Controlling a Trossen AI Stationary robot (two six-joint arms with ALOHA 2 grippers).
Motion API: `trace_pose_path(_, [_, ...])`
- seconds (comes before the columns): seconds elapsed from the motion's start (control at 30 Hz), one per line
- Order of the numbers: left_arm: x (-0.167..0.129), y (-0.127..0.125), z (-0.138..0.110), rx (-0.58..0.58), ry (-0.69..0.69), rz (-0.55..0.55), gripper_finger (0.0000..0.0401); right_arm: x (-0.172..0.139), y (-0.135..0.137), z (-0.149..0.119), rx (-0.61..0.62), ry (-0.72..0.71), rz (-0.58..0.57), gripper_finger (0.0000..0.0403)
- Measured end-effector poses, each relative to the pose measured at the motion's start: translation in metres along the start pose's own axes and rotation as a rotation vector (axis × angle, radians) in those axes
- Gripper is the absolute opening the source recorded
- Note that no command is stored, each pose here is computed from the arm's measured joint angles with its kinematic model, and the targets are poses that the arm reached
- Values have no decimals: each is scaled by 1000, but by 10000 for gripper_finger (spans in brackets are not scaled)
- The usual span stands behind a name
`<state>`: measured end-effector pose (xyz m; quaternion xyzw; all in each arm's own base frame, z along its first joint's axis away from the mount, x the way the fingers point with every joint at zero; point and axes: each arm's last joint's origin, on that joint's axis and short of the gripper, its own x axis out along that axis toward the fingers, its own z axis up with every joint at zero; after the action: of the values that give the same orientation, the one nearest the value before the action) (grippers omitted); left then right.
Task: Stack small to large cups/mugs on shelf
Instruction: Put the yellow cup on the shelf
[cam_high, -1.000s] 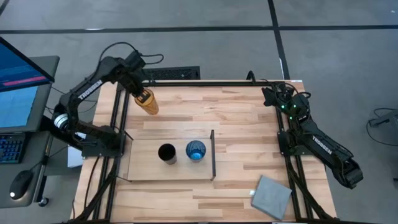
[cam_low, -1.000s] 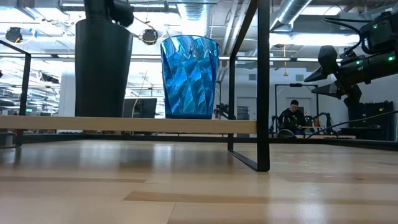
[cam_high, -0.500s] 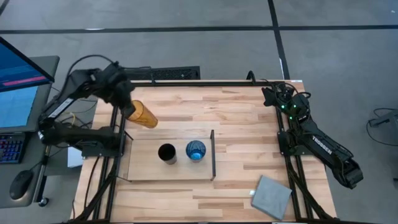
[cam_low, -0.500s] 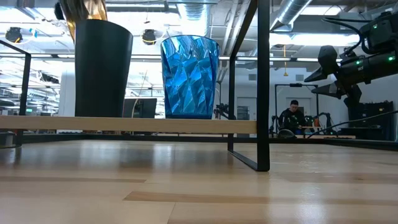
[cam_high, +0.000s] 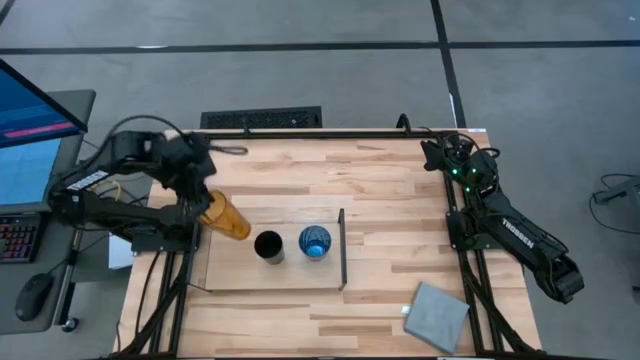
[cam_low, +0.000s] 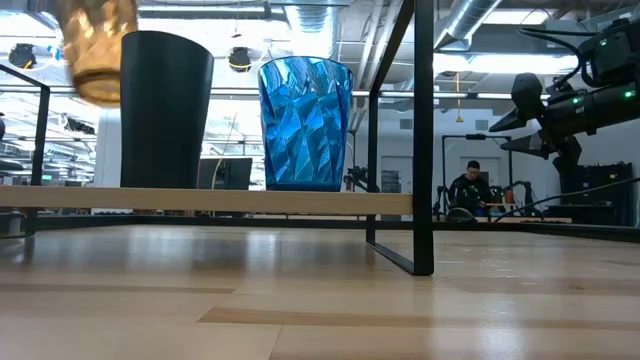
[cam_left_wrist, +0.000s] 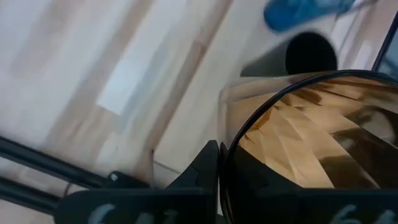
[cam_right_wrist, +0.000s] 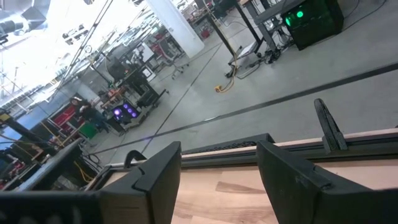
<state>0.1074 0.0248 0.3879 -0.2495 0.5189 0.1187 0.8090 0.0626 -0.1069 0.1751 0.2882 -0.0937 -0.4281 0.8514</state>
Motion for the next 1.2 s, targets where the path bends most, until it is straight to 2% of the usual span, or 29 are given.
trace_pose_path(0.13, [17, -4, -6, 18, 91, -23, 0, 0, 0, 0, 0, 0, 0, 230])
trace_pose_path(0.53, [65, -7, -24, -42, 302, 59, 0, 0, 0, 0, 0, 0, 0, 230])
trace_pose_path(0.8, [87, -6, -24, -47, 345, 191, 0, 0, 0, 0, 0, 0, 0, 230])
trace_pose_path(1.0, [91, -9, -22, -56, 374, 198, 0, 0, 0, 0, 3, 0, 0, 230])
trace_pose_path(1.2, [92, -13, -22, -96, 347, 195, 0, 0, 0, 0, 7, 0, 0, 230])
